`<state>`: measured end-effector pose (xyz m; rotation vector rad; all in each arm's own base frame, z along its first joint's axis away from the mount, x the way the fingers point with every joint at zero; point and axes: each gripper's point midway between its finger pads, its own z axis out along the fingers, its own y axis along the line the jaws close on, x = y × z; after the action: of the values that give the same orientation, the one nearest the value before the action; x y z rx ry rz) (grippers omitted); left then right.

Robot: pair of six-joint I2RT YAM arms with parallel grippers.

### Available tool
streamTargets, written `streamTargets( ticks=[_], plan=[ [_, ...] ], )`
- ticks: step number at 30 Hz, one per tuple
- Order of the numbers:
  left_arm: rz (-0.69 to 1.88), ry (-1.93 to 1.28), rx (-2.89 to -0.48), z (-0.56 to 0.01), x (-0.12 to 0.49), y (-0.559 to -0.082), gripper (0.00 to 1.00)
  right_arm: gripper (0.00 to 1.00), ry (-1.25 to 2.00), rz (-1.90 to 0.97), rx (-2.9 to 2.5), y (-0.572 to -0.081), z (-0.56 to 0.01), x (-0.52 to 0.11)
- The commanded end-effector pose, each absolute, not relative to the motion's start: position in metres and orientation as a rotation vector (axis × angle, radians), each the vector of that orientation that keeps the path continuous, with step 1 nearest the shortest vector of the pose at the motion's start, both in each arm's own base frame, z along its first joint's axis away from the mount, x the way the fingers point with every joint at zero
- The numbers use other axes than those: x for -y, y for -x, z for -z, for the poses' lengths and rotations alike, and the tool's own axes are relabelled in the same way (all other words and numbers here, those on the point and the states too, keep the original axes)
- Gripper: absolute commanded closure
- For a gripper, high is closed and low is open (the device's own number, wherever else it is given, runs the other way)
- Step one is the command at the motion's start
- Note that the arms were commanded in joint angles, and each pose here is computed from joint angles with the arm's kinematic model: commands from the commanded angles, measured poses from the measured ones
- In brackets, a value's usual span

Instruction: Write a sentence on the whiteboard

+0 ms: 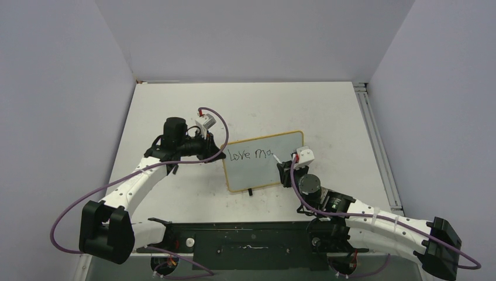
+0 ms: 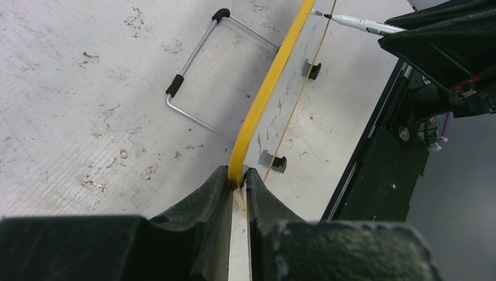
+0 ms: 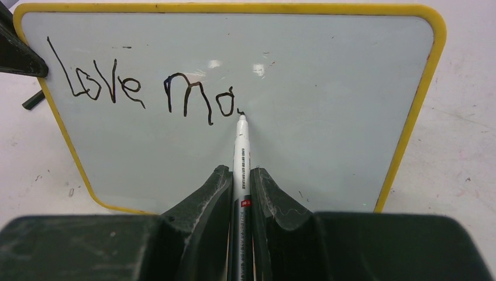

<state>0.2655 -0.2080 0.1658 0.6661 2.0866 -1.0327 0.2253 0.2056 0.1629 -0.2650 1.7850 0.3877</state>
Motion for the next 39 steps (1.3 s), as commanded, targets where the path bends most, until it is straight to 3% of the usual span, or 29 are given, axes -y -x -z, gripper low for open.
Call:
streamTargets(
  ticks=[1, 15, 39],
  plan=[
    [0.994, -0.679, -2.05, -0.179, 0.206, -0.27, 1.0, 0.95, 0.244, -0.416, -1.735, -0.228, -0.183, -0.21],
    [0.994, -0.678, -2.053, -0.179, 0.206, -0.271, 1.0, 0.95, 0.257, -0.462, -1.66, -0.232, -0.208, -0.224],
    [0.997, -0.679, -2.053, -0.179, 0.207, -0.271, 1.0, 0.95, 0.213, -0.393, -1.758, -0.227, -0.172, -0.205]
  ],
)
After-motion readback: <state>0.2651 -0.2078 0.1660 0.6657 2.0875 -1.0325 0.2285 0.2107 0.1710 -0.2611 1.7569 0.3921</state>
